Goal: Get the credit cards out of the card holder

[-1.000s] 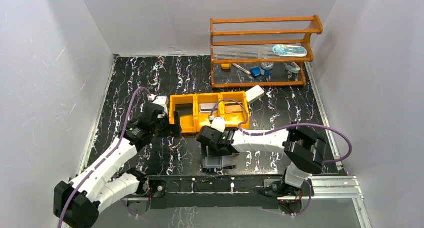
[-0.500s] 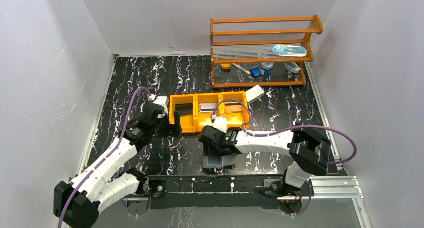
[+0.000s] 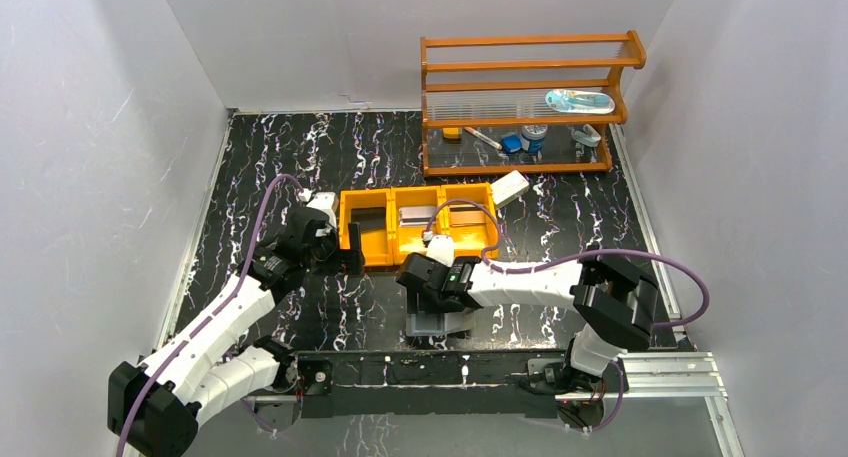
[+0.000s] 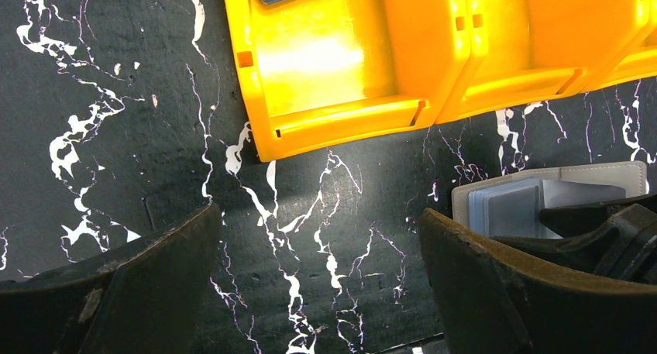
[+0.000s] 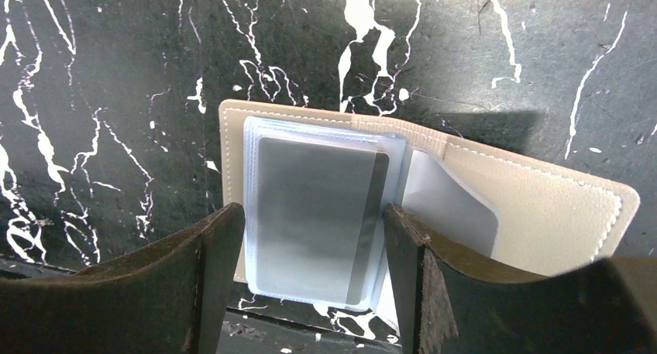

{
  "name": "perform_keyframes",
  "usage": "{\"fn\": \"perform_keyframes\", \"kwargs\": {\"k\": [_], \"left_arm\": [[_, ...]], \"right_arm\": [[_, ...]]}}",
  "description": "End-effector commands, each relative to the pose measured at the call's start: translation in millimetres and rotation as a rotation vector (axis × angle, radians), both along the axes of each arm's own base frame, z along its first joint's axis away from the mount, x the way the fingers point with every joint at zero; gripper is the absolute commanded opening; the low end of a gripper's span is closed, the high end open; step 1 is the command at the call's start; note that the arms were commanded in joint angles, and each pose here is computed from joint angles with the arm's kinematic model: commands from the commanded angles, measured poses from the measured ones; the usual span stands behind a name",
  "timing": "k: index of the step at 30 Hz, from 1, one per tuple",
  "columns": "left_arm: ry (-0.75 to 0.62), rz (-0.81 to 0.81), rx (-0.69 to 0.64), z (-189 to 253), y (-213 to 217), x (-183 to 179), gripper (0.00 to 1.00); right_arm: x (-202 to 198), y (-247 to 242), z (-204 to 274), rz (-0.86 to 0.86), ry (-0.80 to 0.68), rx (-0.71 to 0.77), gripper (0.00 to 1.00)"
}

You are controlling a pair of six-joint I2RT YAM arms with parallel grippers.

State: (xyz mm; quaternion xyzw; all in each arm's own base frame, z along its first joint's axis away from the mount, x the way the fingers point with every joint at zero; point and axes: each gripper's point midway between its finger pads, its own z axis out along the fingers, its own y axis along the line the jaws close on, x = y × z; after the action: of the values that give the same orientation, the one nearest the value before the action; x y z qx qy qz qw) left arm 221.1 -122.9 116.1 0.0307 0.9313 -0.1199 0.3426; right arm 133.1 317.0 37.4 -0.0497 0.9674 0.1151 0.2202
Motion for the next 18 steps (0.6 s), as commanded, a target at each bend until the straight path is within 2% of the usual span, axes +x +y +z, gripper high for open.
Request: {"fn": "perform_keyframes", "kwargs": {"k": [1, 6, 15, 18], "left_arm": [[-0.001, -0.004, -0.016, 7.7, -2.9, 0.8, 0.98], [0.004, -0.01, -0.016, 7.2, -4.0, 0.7, 0.98], [0.012, -0.015, -0.019, 6.0, -5.3, 0.2, 0.98], [0.021, -0.058, -0.05, 7.8, -13.6, -2.9, 0.93]], "right_arm": [[5.4, 3.9, -0.8, -0.021, -0.014, -0.008, 0.73], [5.4, 5.4, -1.3, -0.021, -0.013, -0.002, 0.64], [4.3, 11.3, 16.9, -0.007, -0.029, 0.084, 0.62], [3.2, 12.8, 20.6, -0.003, -0.029, 0.126, 0.61]]}}
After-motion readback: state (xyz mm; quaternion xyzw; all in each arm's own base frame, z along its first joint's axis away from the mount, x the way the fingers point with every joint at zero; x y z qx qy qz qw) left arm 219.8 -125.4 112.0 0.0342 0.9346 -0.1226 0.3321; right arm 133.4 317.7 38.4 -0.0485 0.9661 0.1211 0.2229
